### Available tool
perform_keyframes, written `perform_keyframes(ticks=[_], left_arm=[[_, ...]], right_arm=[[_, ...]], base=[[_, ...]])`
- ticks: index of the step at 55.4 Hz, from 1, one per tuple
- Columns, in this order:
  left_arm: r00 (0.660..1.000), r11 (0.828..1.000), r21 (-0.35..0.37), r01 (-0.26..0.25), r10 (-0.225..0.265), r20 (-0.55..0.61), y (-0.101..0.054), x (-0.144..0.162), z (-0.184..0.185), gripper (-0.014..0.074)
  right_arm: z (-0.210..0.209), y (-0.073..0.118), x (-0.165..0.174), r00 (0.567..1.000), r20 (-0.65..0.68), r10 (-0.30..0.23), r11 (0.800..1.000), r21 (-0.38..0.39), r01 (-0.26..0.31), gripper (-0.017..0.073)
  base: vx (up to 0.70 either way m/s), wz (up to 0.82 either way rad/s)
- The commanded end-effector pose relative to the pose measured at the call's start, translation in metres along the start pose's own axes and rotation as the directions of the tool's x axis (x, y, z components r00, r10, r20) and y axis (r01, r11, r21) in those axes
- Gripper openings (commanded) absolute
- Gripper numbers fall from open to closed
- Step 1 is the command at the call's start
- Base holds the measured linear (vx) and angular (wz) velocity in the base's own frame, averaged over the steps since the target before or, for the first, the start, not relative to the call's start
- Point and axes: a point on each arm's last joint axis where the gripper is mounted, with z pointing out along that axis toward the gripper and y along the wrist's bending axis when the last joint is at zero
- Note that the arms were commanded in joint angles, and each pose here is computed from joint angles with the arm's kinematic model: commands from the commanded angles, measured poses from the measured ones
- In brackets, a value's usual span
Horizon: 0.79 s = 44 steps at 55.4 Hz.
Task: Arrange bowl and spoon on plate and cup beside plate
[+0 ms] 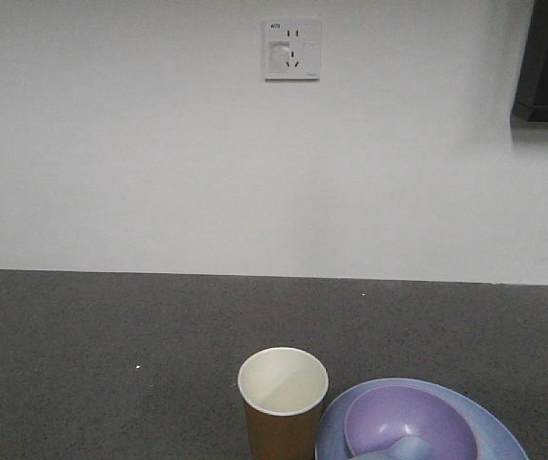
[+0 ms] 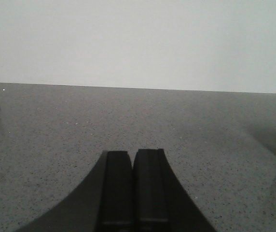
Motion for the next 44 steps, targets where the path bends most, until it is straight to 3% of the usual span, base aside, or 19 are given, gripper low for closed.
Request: perform_keyframes(ticks=[1, 39, 44], left_arm=[[0.994, 1.0, 0.023, 0.01, -0.012, 0.107, -0.0028, -0.0158, -0.0023, -0.0003], [0.994, 1.0, 0.023, 0.01, -0.012, 0.107, -0.0028, -0.0159, -0.0023, -0.0003], [0.994, 1.0, 0.023, 0.01, -0.012, 0.107, -0.0028, -0.0159, -0.0023, -0.0003]], right_arm=[[-0.0021, -0.0028, -0.0133, 0.997, 0.074, 0.007, 1.0, 0.03, -0.009, -0.0008], [-0.0021, -0.0029, -0.0132, 0.997, 0.073, 0.005, 1.0, 0.031, -0.007, -0.0008], [-0.0023, -0.0064, -0.0139, 0.997, 0.08, -0.011, 0.998, 0.07, 0.005, -0.0008]], base=[[0.0, 0.0], [0.0, 0.0], [0.0, 0.0]])
